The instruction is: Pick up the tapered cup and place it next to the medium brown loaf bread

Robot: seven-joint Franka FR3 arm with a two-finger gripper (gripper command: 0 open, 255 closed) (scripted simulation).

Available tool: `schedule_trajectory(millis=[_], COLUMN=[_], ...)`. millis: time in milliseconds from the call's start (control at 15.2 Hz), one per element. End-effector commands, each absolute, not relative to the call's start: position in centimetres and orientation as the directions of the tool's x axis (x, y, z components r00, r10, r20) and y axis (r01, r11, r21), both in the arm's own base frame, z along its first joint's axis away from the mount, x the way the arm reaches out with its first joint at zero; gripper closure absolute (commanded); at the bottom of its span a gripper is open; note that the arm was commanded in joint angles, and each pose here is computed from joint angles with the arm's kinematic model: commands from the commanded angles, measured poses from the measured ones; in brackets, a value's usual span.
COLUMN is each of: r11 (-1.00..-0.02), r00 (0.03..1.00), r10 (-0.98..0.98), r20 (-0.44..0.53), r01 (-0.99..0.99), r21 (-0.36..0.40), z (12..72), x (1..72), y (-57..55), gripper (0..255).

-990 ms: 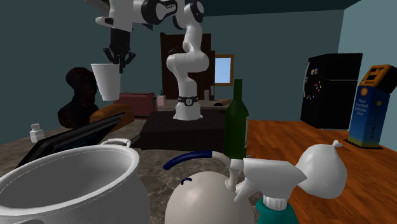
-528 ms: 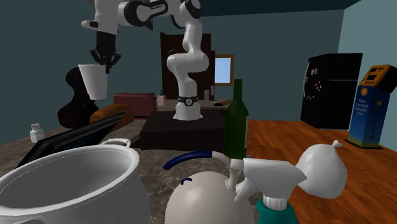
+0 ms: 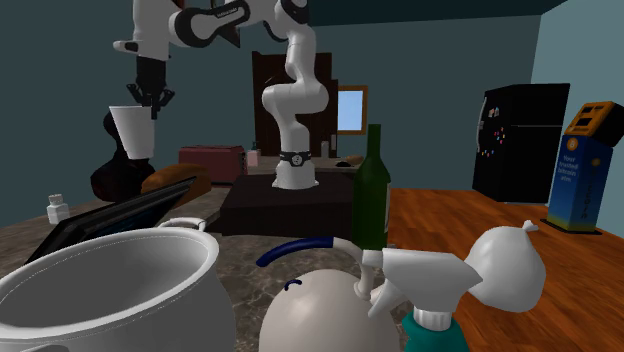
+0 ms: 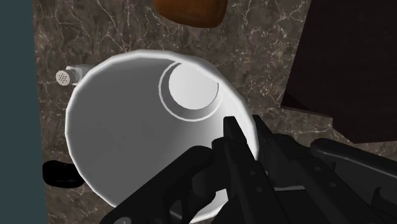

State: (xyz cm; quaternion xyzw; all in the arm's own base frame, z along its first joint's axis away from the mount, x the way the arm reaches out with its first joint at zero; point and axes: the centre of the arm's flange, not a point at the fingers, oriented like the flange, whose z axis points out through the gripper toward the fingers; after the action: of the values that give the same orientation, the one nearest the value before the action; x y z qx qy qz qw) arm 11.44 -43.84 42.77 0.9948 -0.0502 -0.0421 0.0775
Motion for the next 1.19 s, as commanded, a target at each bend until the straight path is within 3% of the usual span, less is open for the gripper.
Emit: schedule_trajectory(millis=[0, 1122], r11=[-0.983, -0.983], r00=[0.991, 0.991], r10=[-0.106, -0.106], r20=[-0.076, -0.076], r01=[-0.093, -0.093], r21=[0.159, 0.159], z=[41.7, 32.7], x=[11.3, 11.3], y=[-44.0, -44.0], gripper=[255, 255])
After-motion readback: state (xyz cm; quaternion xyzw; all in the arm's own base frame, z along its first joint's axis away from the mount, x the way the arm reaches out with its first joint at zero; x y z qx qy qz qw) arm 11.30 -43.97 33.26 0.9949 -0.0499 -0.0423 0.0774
